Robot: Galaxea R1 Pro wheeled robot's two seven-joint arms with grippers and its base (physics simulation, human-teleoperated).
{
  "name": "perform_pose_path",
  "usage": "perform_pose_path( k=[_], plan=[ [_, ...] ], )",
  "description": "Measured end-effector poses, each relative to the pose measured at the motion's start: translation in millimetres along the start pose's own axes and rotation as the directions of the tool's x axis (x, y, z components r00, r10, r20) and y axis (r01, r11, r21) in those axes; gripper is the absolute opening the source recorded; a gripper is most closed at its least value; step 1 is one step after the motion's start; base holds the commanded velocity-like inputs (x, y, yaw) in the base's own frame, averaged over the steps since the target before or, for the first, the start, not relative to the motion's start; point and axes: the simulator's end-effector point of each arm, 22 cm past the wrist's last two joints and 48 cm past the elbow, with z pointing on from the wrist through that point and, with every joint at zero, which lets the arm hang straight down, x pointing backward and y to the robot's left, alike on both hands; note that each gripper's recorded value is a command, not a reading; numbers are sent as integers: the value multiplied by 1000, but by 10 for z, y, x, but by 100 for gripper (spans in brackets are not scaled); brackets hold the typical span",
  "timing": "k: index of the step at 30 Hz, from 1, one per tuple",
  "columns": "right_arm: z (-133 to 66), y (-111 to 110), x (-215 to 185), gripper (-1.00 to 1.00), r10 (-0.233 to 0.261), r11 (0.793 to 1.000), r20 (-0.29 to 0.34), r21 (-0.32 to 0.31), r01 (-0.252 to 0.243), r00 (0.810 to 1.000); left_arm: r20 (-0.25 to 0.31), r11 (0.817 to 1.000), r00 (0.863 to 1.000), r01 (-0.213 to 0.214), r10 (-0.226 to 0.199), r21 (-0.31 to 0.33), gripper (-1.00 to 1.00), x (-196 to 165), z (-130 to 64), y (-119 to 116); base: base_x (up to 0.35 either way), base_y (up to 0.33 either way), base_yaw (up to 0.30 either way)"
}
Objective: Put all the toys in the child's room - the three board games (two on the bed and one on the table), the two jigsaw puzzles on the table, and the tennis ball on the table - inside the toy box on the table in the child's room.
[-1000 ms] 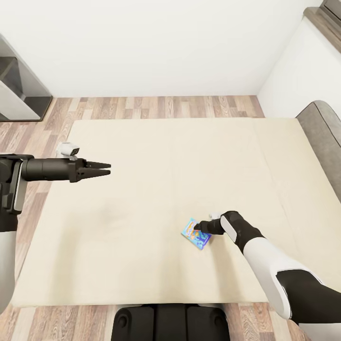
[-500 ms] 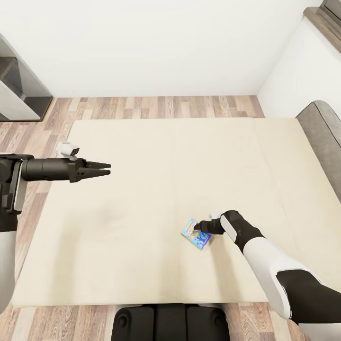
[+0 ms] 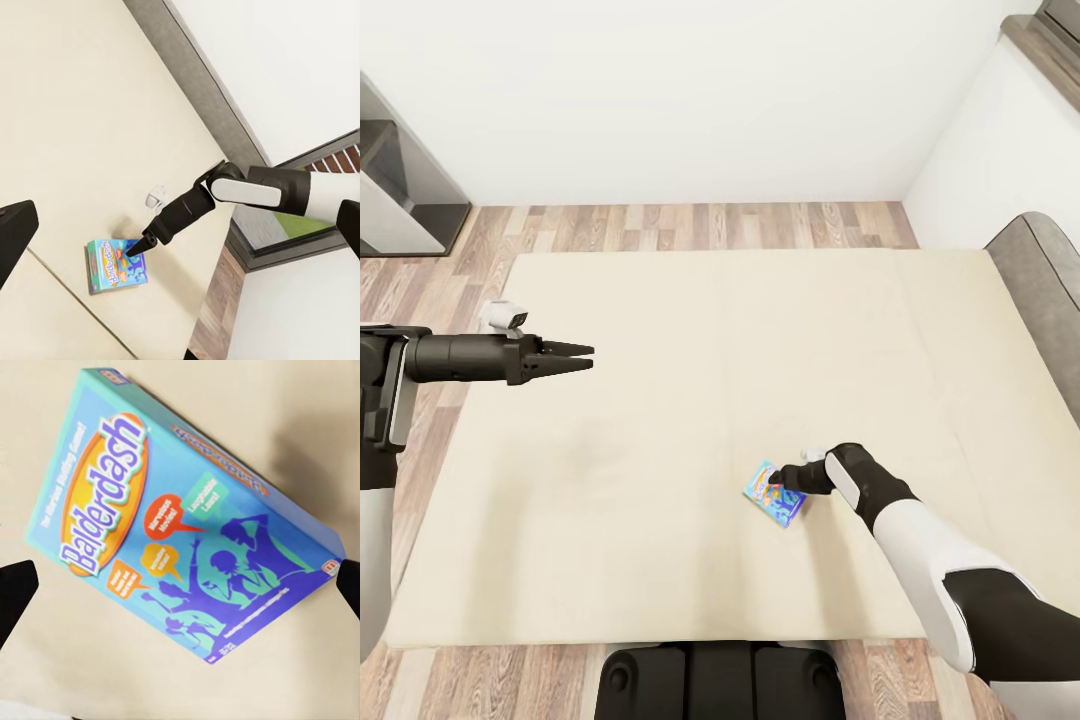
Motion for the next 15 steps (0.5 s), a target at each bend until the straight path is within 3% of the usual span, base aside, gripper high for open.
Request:
perform_pose_path(
  k=[15],
  plan=[
    [10, -50, 4, 100, 5, 1000, -14, 21, -5, 1000, -2, 1000, 1000, 6, -6, 0, 100, 25, 13, 29, 0, 0, 0]
  ],
)
